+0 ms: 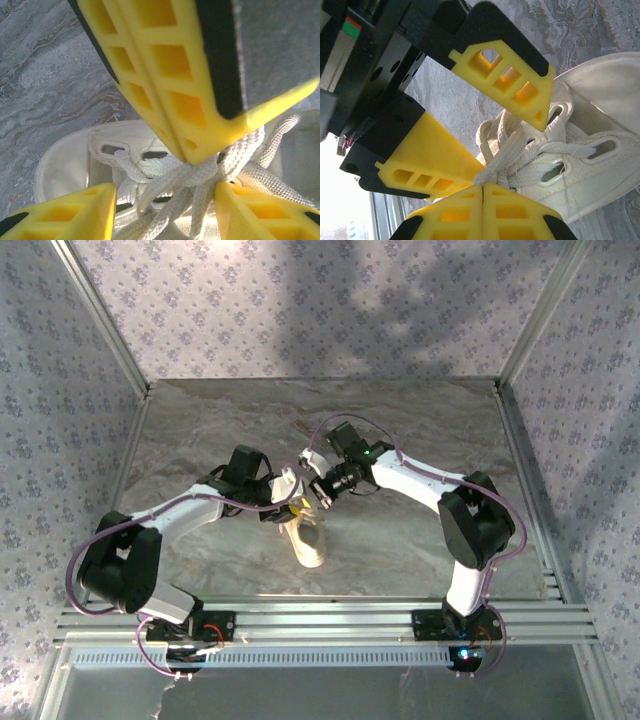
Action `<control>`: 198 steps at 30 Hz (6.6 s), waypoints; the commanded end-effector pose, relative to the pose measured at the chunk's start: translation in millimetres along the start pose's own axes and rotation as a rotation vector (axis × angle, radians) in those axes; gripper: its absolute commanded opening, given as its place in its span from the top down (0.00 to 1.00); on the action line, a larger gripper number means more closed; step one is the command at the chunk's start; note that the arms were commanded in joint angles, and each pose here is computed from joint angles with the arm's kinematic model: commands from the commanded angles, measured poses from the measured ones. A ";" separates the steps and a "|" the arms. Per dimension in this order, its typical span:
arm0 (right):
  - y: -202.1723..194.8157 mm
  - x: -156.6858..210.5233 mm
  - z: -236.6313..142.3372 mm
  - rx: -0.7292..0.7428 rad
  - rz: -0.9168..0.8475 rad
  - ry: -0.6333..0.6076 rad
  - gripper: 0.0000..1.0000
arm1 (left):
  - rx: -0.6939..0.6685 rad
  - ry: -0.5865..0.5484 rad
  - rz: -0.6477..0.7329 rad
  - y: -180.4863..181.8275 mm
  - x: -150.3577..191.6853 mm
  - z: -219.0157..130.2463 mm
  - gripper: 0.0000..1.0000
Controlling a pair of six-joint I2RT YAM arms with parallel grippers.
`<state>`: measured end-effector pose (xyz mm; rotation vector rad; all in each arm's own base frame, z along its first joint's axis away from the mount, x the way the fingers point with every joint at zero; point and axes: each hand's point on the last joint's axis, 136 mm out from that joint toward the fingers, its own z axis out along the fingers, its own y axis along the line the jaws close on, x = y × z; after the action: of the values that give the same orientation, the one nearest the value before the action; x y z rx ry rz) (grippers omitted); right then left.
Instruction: Tie the shoes
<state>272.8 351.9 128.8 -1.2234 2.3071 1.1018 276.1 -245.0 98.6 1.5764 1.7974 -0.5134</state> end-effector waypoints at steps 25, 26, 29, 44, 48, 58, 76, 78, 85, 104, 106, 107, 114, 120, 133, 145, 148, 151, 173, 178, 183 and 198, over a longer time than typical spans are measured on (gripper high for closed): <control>10.8 -1.2 -7.8 -0.048 -0.008 -0.013 1.00 | -0.073 -0.058 0.032 17.9 -12.2 9.6 0.55; 10.1 -1.8 -8.7 -0.046 -0.007 -0.016 1.00 | -0.075 -0.055 0.032 18.2 -11.6 9.6 0.55; 9.9 -0.8 -8.5 -0.049 -0.003 -0.016 1.00 | -0.078 -0.056 0.035 16.7 -10.8 9.6 0.57; 6.4 -12.5 -28.2 -0.070 0.044 -0.100 0.66 | -0.120 -0.086 0.072 8.5 -15.0 5.5 0.89; -5.8 -13.2 -40.0 -0.057 0.095 -0.144 0.62 | -0.130 -0.087 0.081 7.3 -15.3 4.6 0.91; -32.1 -7.0 -22.1 -0.125 0.278 -0.117 0.69 | -0.184 -0.110 0.106 9.5 -22.4 -0.2 0.97; -25.2 -4.2 -3.3 -0.280 0.312 -0.098 0.66 | -0.233 -0.153 0.105 10.0 -27.1 -6.0 1.00; -24.4 -4.1 -2.0 -0.290 0.311 -0.095 0.67 | -0.238 -0.156 0.107 10.9 -28.9 -6.9 1.00; -23.8 -3.1 2.1 -0.309 0.310 -0.081 0.67 | -0.237 -0.161 0.114 10.8 -32.0 -7.2 1.00; -25.8 5.2 14.3 -0.317 0.322 -0.040 0.68 | -0.248 -0.158 0.121 8.9 -32.0 -9.5 1.00; -25.4 5.6 15.9 -0.320 0.322 -0.038 0.66 | -0.250 -0.161 0.122 9.0 -33.1 -10.5 1.00; -25.3 5.8 16.3 -0.323 0.322 -0.037 0.65 | -0.251 -0.161 0.122 9.2 -33.1 -10.7 1.00; -19.8 3.7 17.6 -0.344 0.306 -0.033 0.66 | -0.244 -0.155 0.117 7.9 -31.0 -8.3 1.00; -23.2 -1.5 7.1 -0.287 0.276 -0.072 1.00 | -0.240 -0.147 0.115 6.3 -29.2 -7.5 1.00; -31.3 -9.0 -10.7 -0.172 0.223 -0.135 1.00 | -0.246 -0.131 0.117 4.0 -24.6 -10.1 1.00; -37.4 -13.7 -21.5 -0.030 0.165 -0.173 1.00 | -0.228 -0.123 0.127 -0.9 -22.3 -10.2 1.00; -36.3 -11.5 -19.6 -0.048 0.173 -0.164 1.00 | -0.230 -0.127 0.128 -0.6 -22.4 -9.8 1.00; -34.5 -12.7 -19.1 -0.046 0.165 -0.167 1.00 | -0.231 -0.123 0.129 -0.3 -22.7 -9.6 1.00; -30.9 7.6 -1.7 -0.146 0.253 -0.110 0.59 | -0.232 -0.122 0.135 -1.1 -24.1 -10.5 1.00; -27.7 14.4 5.1 -0.163 0.257 -0.080 0.57 | -0.233 -0.121 0.134 -0.6 -24.1 -10.4 1.00; -26.6 4.0 7.0 -0.181 0.239 -0.076 0.56 | -0.234 -0.123 0.135 0.1 -24.9 -10.7 1.00; -15.4 11.0 19.2 -0.225 0.235 0.020 0.66 | -0.231 -0.112 0.144 1.1 -25.9 -10.4 1.00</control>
<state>288.1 351.3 104.0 -1.0136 2.4241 1.4275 276.8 -250.4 111.1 1.4607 1.6440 -0.3062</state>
